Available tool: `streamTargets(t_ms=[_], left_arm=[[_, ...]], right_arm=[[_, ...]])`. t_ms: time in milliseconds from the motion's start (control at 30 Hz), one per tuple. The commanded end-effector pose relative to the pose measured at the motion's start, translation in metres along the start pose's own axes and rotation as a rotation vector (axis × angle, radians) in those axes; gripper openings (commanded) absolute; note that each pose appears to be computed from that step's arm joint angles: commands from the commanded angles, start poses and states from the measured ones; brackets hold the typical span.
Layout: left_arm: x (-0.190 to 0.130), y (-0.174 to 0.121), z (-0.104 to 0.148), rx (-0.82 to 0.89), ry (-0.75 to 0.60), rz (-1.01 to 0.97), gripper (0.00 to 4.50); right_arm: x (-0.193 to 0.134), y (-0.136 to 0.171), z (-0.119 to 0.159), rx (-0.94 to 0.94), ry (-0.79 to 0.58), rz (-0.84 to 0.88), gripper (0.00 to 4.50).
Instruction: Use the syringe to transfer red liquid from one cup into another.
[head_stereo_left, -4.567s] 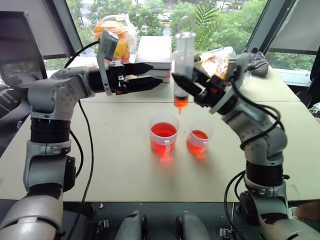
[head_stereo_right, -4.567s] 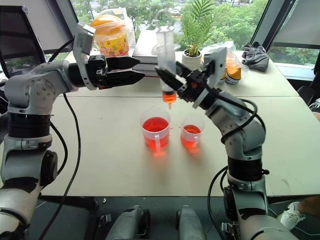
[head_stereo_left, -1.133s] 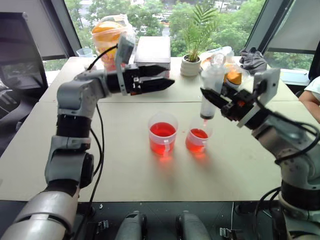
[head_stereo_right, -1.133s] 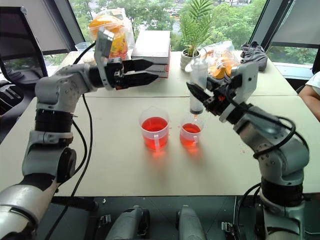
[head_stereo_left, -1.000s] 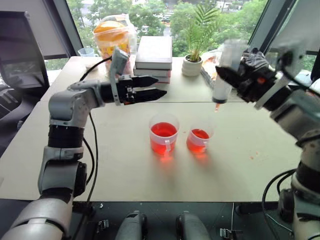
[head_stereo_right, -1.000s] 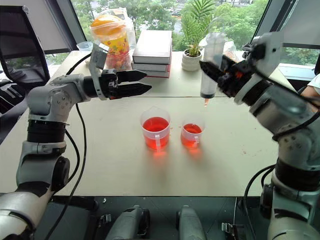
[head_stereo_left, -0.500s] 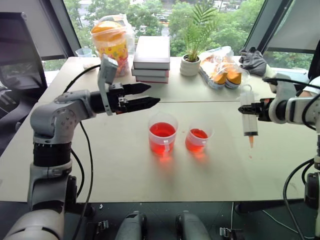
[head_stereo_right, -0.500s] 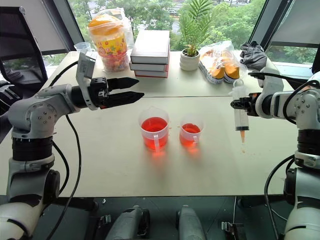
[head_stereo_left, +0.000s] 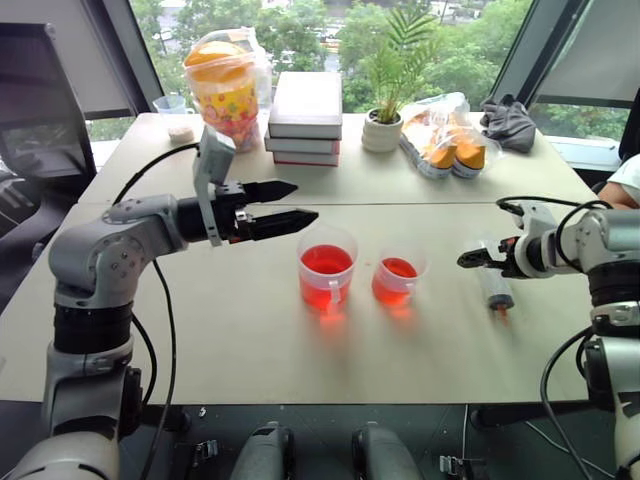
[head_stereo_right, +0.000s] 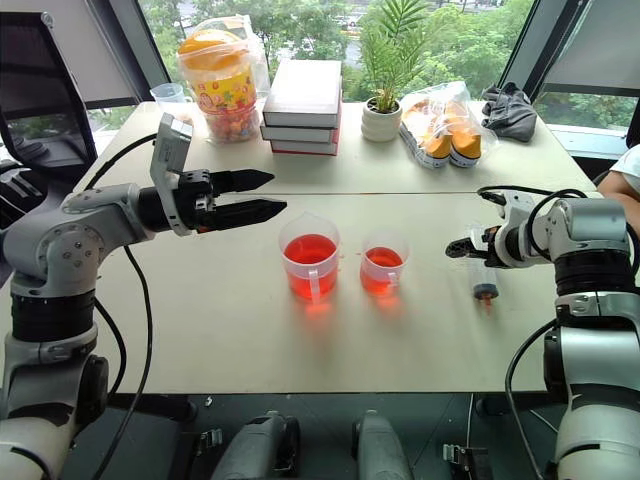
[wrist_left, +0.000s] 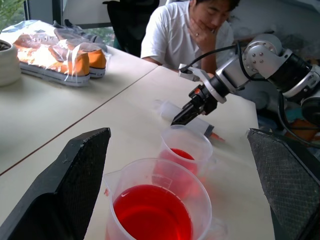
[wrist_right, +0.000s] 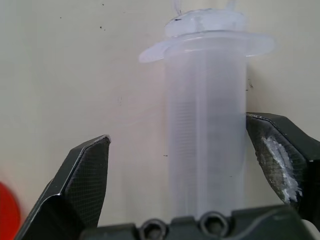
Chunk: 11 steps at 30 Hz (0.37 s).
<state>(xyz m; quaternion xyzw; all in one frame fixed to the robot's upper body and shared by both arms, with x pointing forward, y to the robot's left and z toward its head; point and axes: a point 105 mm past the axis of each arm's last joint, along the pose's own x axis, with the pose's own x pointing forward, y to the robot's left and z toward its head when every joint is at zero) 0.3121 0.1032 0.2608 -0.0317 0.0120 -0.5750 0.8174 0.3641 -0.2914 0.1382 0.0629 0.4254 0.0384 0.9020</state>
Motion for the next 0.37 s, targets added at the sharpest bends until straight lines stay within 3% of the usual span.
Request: streamTargets(t_ms=[33, 200, 367], left_arm=[[-0.005, -0.006, 0.010, 0.038, -0.015, -0.012, 4.50], [-0.008, -0.003, 0.006, 0.045, 0.009, 0.002, 4.50], [-0.011, -0.001, 0.001, 0.050, 0.039, 0.007, 4.50]], right_arm=[[-0.037, 0.009, 0.034, -0.137, -0.168, 0.016, 4.45], [-0.090, 0.037, 0.046, -0.383, -0.334, 0.123, 4.45], [-0.134, 0.067, 0.033, -0.576, -0.450, 0.270, 4.45]])
